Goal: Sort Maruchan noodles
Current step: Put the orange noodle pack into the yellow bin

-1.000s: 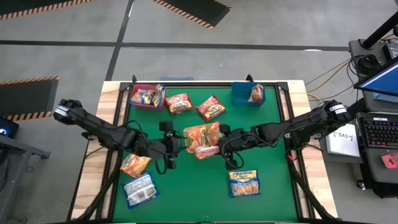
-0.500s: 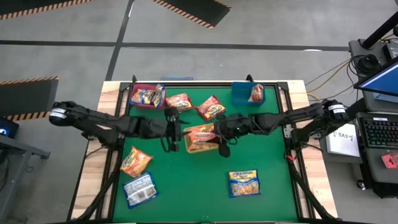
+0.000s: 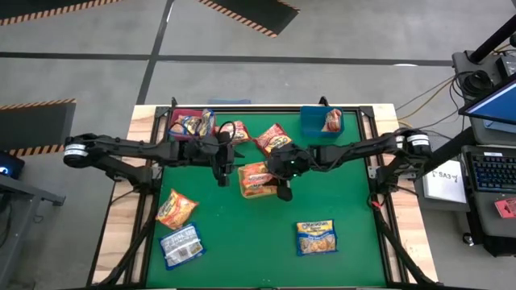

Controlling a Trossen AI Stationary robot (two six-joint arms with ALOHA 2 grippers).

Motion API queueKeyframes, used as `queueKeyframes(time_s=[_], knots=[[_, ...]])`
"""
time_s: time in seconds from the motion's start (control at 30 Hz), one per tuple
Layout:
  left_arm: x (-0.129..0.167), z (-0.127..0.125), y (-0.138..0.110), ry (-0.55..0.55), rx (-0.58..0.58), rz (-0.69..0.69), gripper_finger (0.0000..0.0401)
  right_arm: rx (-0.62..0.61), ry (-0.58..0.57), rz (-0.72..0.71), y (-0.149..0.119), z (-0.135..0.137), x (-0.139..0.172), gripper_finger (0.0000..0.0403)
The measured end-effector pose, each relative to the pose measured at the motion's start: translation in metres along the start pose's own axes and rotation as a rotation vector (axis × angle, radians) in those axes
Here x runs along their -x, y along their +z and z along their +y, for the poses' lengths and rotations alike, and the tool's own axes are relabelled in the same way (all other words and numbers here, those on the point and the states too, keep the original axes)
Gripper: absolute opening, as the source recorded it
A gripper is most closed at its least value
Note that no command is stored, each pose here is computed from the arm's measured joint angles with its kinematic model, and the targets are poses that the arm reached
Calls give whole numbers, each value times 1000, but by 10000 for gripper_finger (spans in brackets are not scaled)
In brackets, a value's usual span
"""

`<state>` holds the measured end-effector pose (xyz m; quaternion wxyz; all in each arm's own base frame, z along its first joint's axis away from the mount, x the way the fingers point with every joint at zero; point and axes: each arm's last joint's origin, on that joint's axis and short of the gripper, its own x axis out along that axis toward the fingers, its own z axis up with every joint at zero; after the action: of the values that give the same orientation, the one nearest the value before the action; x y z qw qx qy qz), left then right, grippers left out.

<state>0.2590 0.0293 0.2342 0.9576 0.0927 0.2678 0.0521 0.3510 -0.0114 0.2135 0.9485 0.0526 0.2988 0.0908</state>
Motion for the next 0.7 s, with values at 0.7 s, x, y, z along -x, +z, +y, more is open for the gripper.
queueKeyframes(time_s=[0.7], knots=[[7,-22,25,-247,-42,-142,111,-77,-42,44,-18,-8,-28,107]])
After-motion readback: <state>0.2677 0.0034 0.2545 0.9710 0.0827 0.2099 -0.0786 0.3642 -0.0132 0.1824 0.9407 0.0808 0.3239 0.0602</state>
